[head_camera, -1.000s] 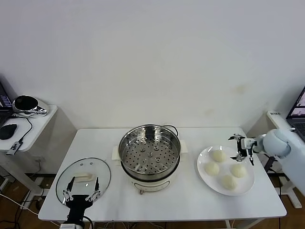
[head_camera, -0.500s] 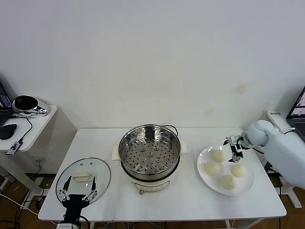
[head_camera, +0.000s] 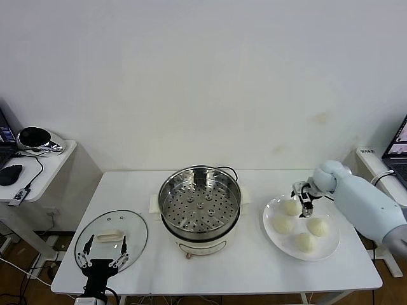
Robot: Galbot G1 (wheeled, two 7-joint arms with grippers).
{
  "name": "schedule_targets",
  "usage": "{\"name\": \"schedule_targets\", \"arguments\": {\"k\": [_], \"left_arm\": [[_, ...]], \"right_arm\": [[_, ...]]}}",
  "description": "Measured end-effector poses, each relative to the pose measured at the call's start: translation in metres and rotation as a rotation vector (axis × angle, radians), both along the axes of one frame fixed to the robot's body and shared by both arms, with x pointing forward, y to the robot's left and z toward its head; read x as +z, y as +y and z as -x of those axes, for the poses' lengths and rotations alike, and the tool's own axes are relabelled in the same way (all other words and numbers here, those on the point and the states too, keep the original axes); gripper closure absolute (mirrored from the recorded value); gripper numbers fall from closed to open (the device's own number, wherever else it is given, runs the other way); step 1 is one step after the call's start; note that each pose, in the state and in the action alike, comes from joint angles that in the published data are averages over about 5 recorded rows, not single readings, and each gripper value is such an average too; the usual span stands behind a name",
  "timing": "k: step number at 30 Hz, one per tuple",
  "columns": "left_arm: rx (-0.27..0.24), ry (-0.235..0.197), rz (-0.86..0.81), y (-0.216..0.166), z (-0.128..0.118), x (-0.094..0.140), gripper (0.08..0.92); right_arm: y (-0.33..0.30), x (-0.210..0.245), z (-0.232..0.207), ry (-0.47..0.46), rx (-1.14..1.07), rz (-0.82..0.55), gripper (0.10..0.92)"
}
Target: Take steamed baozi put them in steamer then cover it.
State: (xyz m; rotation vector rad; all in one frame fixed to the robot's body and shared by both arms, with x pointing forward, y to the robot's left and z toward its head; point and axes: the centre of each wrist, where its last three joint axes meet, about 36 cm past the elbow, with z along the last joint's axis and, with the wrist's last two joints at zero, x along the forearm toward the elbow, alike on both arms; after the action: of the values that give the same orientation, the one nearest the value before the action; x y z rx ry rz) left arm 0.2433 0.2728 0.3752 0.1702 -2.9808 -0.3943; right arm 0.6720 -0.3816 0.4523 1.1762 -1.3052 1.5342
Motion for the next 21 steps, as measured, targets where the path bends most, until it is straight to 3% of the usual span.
{"name": "schedule_targets", "arguments": {"k": [21], "left_arm": [[0.003, -0.014, 0.0, -0.0001, -0.0002, 0.0032, 0.177]], "right_arm": [[0.0014, -0.0063, 0.0004, -0.002, 0.008, -0.006, 0.429]]}}
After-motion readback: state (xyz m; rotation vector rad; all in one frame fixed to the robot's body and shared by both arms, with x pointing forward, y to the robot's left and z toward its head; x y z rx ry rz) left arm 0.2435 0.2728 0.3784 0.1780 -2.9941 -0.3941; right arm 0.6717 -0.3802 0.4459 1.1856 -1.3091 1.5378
